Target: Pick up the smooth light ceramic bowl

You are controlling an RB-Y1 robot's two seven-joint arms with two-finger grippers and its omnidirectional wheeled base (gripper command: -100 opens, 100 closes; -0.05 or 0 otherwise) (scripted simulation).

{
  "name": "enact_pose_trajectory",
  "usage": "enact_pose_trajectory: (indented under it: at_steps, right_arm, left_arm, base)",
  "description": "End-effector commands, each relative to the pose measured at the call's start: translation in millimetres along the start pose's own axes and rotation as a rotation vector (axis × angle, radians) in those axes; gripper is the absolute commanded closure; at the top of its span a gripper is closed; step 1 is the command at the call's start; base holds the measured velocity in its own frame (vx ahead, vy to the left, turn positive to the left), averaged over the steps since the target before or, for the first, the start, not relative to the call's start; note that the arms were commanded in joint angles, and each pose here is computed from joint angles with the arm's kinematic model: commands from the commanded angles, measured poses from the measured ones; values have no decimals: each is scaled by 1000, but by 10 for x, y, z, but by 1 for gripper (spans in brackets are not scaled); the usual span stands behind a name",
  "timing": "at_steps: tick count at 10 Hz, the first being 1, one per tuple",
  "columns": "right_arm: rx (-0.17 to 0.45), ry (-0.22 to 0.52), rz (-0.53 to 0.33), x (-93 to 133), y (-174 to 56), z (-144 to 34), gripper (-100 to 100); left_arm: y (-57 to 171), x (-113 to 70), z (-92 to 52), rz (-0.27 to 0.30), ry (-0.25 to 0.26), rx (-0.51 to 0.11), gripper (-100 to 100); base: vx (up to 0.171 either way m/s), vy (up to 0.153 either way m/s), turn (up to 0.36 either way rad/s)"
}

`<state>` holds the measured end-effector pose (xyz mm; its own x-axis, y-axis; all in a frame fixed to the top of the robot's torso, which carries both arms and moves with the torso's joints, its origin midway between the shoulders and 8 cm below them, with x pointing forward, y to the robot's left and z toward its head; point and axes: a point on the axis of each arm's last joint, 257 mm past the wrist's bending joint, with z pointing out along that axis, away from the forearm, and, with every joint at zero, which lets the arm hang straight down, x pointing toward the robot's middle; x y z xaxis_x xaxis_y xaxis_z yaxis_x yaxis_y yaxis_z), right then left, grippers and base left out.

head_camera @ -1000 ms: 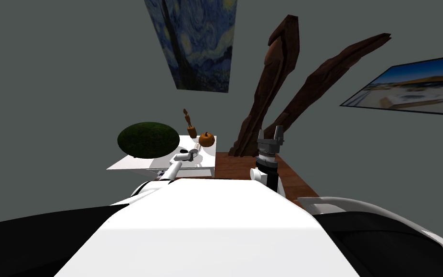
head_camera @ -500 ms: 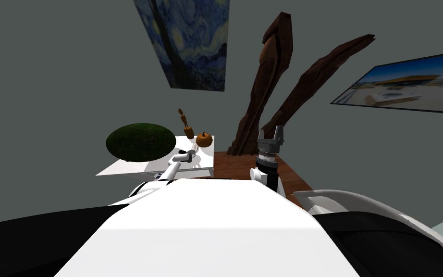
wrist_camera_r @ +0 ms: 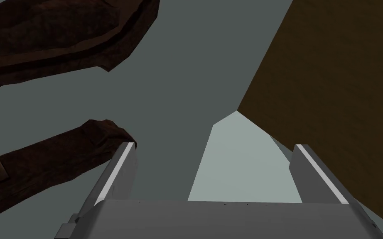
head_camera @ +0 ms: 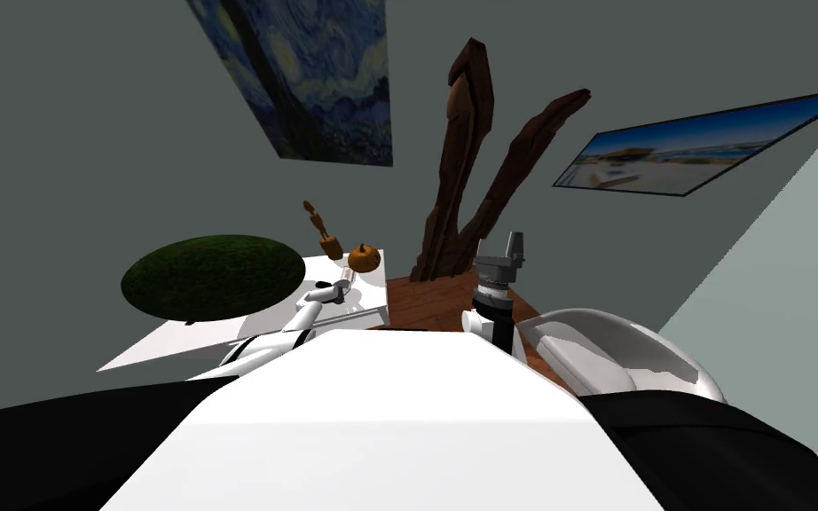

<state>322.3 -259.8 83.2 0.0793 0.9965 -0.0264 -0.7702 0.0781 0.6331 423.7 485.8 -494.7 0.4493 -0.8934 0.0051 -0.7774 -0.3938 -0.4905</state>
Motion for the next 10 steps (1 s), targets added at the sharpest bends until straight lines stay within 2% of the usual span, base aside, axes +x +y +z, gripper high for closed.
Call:
enact_pose_trajectory:
  at_steps: [1, 2, 3, 6, 7, 8, 10]
  right_arm:
    - [0, 0, 0, 0, 0, 0, 0]
    - [0, 0, 0, 0, 0, 0, 0]
    - [0, 0, 0, 1, 0, 0, 0]
    - [0, 0, 0, 1, 0, 0, 0]
    - [0, 0, 0, 0, 0, 0, 0]
    - [0, 0, 0, 0, 0, 0, 0]
    - [0, 0, 0, 0, 0, 0, 0]
  left_arm:
    - [12, -218, 21, -41, -23, -2, -100]
    - [-14, -395, 20, -73, -39, 7, -100]
    - [33, -415, 32, -76, -43, -2, -100]
    - [66, -977, 20, -182, -99, 10, -100]
    - [40, -850, 41, -159, -87, 6, -100]
    - [34, -865, 43, -163, -89, 9, 100]
    - [49, -865, 45, -164, -89, 6, 100]
  base:
    - [-55, -8, -221]
    - [-64, -4, -416]
    - [-53, 5, -145]
    - [-73, -11, -356]
    - [-35, 2, -60]
    - [-7, 0, 12]
    - [-3, -2, 3]
